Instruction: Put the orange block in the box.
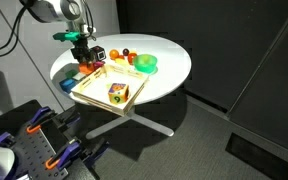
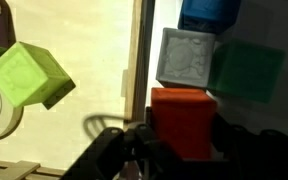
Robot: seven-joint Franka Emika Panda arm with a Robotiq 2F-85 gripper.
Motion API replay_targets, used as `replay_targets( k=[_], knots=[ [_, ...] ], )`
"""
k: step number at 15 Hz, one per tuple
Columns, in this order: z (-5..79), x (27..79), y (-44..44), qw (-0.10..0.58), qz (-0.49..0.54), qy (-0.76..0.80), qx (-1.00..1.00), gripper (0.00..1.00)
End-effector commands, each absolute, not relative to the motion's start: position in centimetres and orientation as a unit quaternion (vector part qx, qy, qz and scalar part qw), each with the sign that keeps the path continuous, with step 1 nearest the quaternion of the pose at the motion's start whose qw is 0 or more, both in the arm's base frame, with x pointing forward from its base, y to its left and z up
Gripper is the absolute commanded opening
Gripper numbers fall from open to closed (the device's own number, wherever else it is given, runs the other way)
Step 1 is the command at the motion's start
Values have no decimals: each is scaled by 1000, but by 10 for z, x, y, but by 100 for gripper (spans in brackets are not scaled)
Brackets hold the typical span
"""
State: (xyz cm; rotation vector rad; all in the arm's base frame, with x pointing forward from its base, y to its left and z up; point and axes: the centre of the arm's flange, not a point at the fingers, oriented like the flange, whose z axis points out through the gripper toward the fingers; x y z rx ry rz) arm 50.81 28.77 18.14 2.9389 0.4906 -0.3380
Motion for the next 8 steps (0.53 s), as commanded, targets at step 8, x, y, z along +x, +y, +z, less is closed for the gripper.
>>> replay_targets(
  k=[8],
  knots=[
    [223, 525, 229, 53, -114, 93, 988, 27]
  ],
)
